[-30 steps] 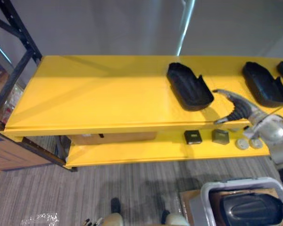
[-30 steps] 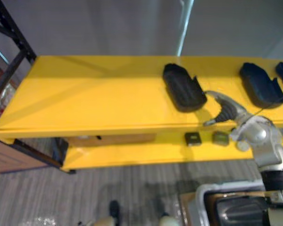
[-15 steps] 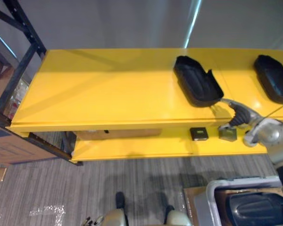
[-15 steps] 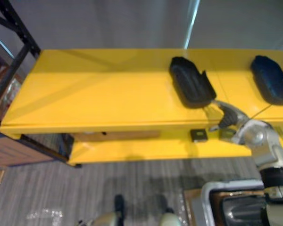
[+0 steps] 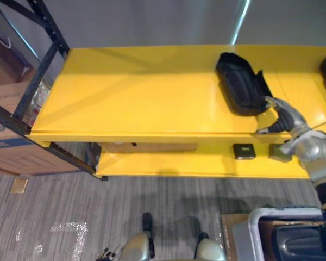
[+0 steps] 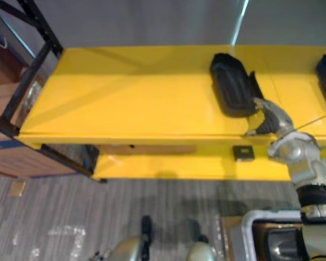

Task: Walk over and take plastic housings, then place them on the shelf

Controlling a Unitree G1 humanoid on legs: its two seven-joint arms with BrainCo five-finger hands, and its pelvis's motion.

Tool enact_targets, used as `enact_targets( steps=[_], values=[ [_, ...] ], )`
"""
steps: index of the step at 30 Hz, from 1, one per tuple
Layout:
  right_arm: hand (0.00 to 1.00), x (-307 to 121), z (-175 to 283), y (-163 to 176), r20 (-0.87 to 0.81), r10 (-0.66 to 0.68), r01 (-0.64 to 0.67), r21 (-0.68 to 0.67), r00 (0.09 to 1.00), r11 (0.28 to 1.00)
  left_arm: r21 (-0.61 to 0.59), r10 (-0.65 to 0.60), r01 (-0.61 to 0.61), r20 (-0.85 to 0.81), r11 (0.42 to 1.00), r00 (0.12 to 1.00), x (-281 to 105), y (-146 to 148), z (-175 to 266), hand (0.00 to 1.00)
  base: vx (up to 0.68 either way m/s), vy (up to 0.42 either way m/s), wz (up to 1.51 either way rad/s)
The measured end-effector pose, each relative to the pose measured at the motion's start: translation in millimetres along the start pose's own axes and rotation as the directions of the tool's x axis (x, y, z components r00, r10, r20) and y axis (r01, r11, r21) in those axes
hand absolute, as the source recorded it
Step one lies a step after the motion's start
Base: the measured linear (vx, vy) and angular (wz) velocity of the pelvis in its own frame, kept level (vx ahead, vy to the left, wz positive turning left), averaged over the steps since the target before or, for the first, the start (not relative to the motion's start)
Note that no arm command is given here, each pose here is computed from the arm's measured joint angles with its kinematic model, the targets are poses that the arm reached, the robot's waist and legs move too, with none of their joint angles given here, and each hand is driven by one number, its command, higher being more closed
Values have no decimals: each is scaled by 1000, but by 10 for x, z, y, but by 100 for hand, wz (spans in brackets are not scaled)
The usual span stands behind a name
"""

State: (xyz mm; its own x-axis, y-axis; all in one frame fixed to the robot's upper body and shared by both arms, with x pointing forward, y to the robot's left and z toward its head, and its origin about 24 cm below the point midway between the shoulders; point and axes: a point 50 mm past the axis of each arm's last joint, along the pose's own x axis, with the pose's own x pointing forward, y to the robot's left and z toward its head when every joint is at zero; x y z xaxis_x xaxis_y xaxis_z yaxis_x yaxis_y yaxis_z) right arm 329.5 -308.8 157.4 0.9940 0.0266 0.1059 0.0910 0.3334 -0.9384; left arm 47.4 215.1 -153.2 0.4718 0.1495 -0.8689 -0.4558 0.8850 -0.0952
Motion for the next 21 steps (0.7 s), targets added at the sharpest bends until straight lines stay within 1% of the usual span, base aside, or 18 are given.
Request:
enact_targets(
  steps=[3, 9, 21],
  values=[
    [0, 19, 10, 85, -8, 5, -5, 62, 1000, 998, 2, -3, 3, 0, 1000, 1000, 0, -5, -2, 0, 0, 0, 0],
    [0, 65, 55, 42, 1, -22, 22, 90, 1000, 996, 9, -11, 11, -2, 1000, 1000, 2, -26, -8, 0, 0, 0, 0],
    [0, 147, 119, 143, -22, -48, 51, 153, 999, 987, 12, -12, 12, -2, 1000, 1000, 2, -32, -11, 0, -5, 1, 0]
  ],
)
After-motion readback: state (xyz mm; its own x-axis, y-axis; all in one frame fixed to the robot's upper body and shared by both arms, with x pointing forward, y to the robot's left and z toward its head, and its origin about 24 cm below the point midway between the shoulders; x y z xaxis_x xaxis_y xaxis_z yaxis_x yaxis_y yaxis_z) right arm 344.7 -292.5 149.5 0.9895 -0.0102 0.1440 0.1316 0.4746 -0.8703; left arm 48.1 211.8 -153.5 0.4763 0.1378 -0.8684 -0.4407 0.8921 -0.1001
